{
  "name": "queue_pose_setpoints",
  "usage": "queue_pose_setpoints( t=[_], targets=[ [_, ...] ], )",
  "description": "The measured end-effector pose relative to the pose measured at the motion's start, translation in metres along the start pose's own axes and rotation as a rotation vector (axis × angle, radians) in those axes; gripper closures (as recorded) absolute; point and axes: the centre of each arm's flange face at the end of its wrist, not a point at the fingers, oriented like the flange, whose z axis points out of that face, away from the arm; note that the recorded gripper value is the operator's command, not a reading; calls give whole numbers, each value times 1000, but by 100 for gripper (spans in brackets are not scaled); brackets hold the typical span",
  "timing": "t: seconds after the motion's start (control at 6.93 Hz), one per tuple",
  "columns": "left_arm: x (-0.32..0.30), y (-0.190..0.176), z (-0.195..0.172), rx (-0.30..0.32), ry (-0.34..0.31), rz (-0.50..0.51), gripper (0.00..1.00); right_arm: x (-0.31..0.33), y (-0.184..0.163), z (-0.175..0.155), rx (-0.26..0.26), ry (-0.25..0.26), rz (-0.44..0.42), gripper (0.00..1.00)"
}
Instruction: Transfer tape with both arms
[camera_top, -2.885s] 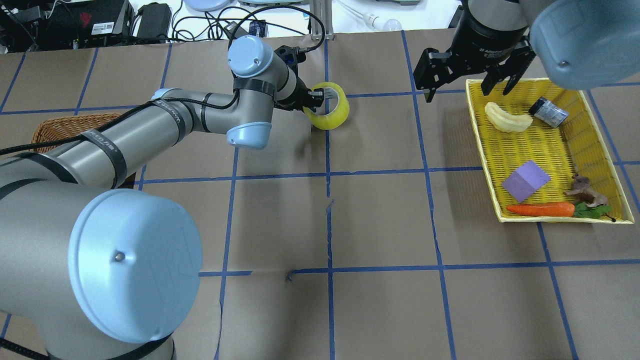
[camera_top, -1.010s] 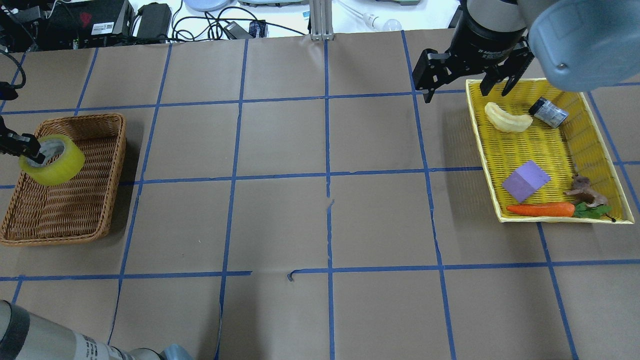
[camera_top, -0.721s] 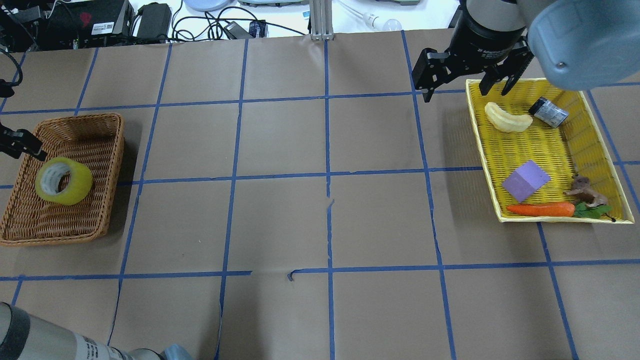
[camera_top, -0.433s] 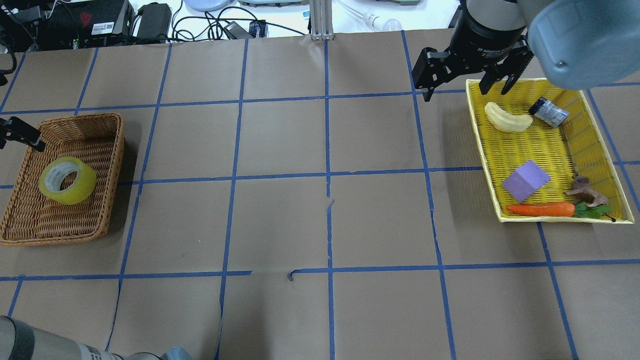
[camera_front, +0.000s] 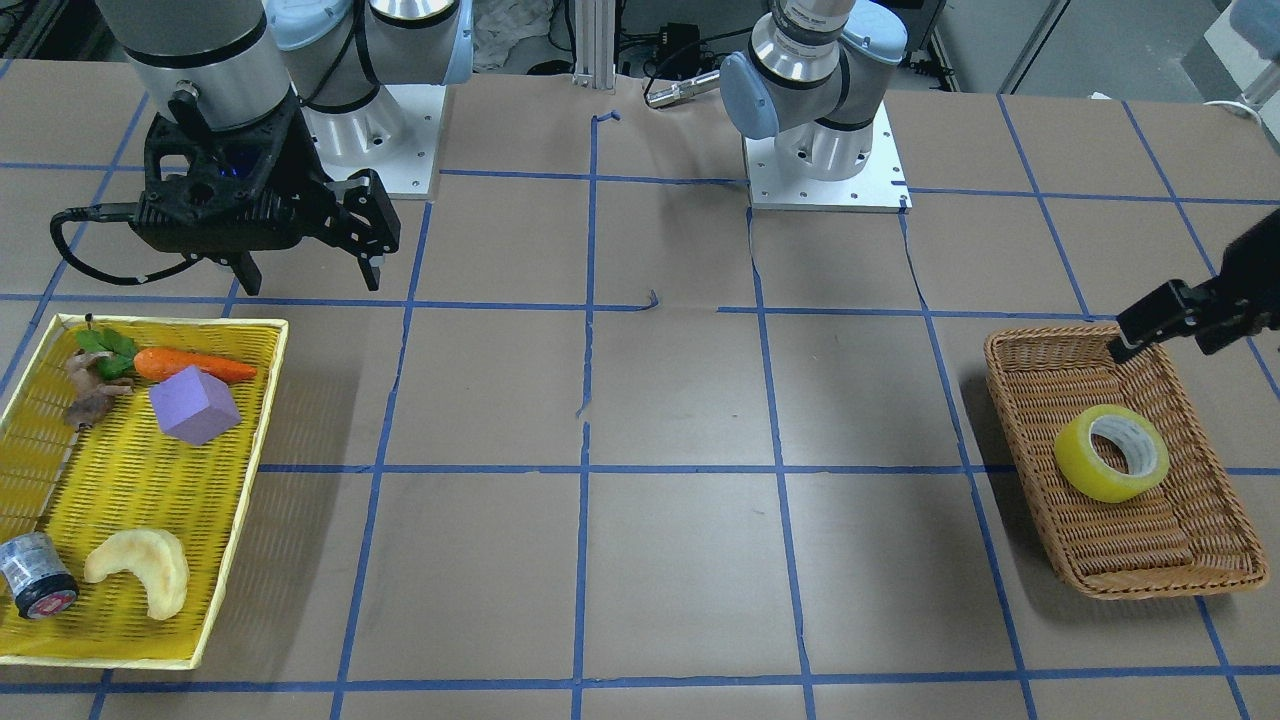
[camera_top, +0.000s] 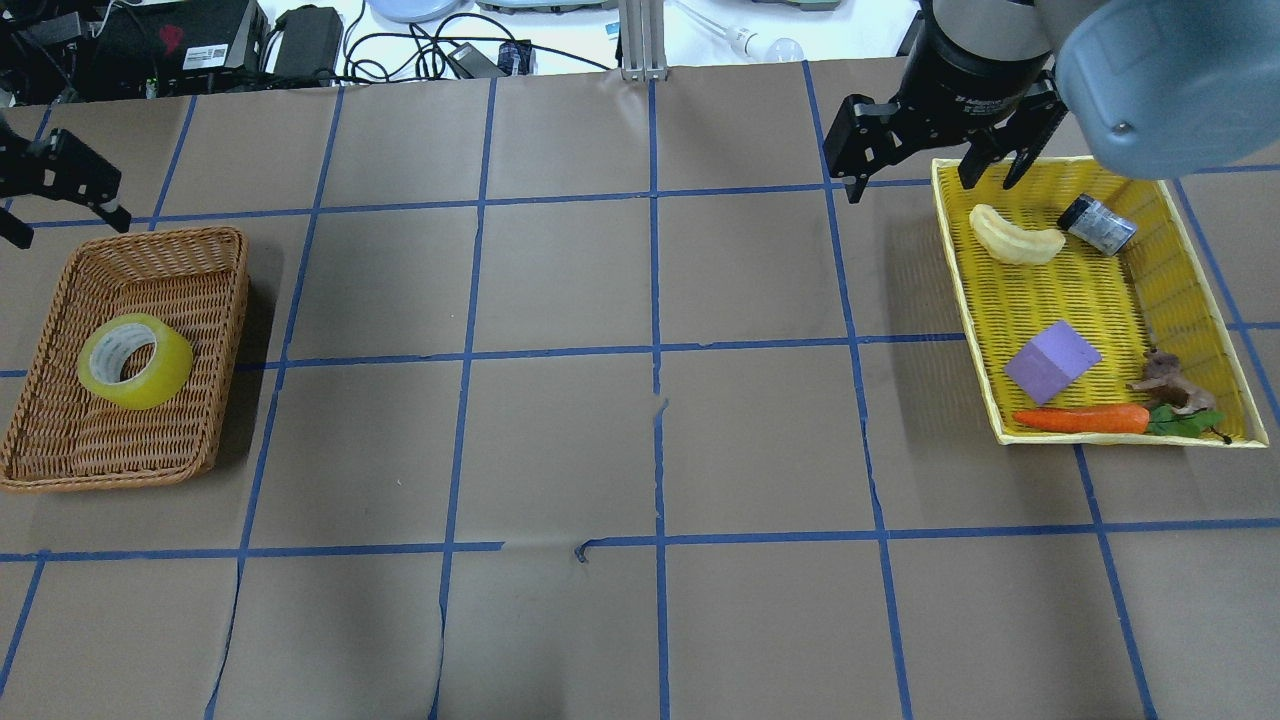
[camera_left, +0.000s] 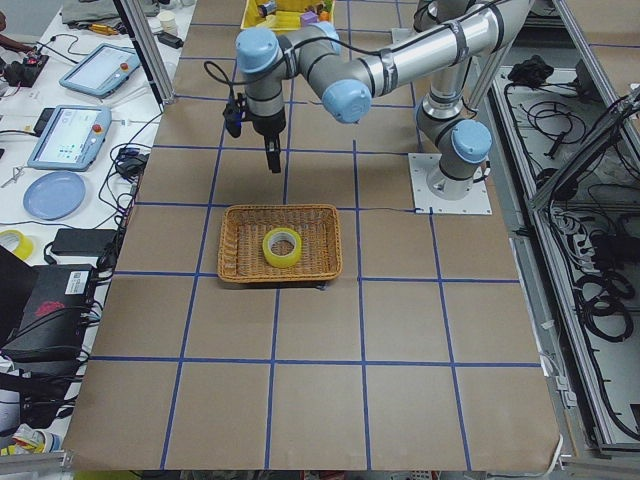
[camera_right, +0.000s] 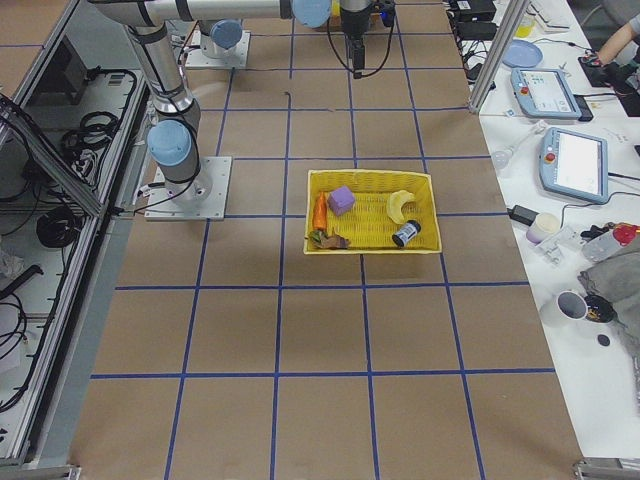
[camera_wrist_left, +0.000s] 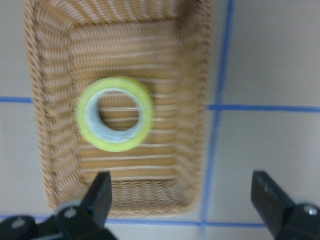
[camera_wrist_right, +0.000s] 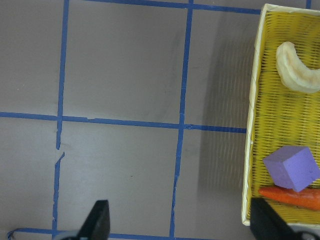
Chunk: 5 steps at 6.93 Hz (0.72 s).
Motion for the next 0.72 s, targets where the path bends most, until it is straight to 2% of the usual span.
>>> queue_pose_setpoints(
  t=[0.14,0.43,0.72],
  targets=[
    [61,7,-19,14,-1,20,0,0,0,0,0,-2,0,0],
    [167,25,-33,31,-7,158,0,0,-1,-1,2,-4,1,0],
    [223,44,-30,28,-2,246,0,3,-1,-1,4,5,8,0]
  ],
)
